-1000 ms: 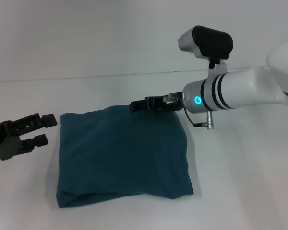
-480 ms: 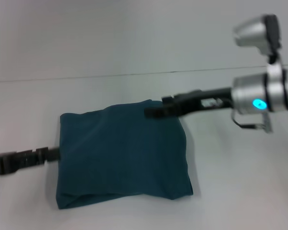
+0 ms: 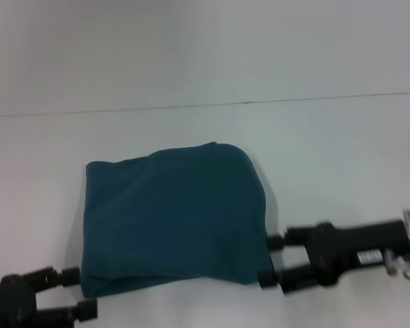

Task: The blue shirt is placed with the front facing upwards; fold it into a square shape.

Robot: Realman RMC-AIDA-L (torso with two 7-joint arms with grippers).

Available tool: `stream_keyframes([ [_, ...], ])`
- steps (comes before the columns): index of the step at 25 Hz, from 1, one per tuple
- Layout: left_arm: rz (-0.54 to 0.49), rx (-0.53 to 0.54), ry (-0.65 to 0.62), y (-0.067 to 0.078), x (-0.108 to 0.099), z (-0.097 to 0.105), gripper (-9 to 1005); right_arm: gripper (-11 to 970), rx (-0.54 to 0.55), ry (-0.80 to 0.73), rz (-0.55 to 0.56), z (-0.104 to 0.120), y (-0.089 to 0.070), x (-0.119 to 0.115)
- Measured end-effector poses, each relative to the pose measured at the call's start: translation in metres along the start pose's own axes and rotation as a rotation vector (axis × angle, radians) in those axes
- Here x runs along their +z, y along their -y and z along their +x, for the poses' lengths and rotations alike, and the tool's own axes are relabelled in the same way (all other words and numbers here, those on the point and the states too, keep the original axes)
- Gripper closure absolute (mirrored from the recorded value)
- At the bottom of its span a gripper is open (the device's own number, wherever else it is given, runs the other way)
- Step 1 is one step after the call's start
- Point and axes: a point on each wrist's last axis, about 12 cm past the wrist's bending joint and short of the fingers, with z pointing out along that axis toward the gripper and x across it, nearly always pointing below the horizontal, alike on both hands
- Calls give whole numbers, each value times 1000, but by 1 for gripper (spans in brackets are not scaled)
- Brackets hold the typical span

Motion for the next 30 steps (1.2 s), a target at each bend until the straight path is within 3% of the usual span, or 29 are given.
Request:
stream_keyframes([
  [4,36,-8,-65,5,5,9,62,31,29,-7,-41,26,-9,-7],
  [9,73,-7,-135,7,16,11,62,31,77,-12,-84,40,-14,-5],
  [20,115,23,-157,8,38,8,62,31,63,-29,-118,30,-13,12],
  [30,69,3,-153,2,38,8,62,31,70,-65,-128,25,-12,17],
])
